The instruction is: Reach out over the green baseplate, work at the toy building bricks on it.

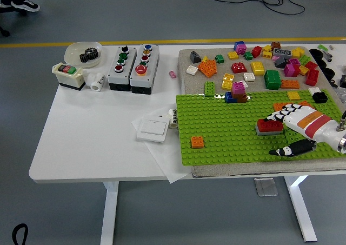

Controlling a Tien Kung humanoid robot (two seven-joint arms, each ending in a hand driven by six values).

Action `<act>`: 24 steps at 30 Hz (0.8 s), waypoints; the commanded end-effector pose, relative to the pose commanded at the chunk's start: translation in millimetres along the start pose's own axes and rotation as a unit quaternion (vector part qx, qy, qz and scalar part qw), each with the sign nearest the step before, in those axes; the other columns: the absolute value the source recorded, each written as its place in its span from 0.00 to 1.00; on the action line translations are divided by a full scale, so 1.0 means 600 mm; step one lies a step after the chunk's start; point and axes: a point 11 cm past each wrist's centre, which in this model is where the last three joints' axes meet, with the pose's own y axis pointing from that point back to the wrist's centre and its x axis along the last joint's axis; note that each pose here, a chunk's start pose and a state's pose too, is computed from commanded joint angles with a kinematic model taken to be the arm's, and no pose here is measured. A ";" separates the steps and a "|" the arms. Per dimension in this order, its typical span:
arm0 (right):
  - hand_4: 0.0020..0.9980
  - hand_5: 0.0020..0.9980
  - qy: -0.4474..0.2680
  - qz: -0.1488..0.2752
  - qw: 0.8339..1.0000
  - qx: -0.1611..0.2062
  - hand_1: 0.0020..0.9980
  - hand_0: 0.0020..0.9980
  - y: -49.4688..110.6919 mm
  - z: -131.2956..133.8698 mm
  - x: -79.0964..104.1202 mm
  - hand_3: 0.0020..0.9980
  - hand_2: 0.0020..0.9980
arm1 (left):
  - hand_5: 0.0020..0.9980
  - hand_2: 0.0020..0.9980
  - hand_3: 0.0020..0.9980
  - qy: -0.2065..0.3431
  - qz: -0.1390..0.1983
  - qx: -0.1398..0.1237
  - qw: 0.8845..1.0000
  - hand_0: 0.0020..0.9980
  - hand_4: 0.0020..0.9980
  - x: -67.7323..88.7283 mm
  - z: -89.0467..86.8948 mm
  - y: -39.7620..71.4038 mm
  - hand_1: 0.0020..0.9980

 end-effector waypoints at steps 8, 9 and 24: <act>0.94 0.75 -0.001 -0.001 1.000 0.012 0.84 0.93 0.002 -0.013 -0.001 0.86 0.86 | 0.60 0.77 0.61 -0.003 -0.001 0.001 1.000 0.77 0.68 -0.003 -0.001 -0.001 0.76; 0.94 0.75 -0.001 -0.002 1.000 0.012 0.84 0.93 0.002 -0.013 -0.003 0.86 0.86 | 0.60 0.77 0.61 -0.003 -0.002 0.001 1.000 0.77 0.68 -0.003 -0.001 -0.001 0.76; 0.94 0.75 -0.002 -0.012 1.000 0.006 0.84 0.93 0.002 -0.007 -0.012 0.86 0.86 | 0.60 0.77 0.61 -0.007 -0.002 0.000 1.000 0.77 0.68 -0.003 -0.001 -0.001 0.76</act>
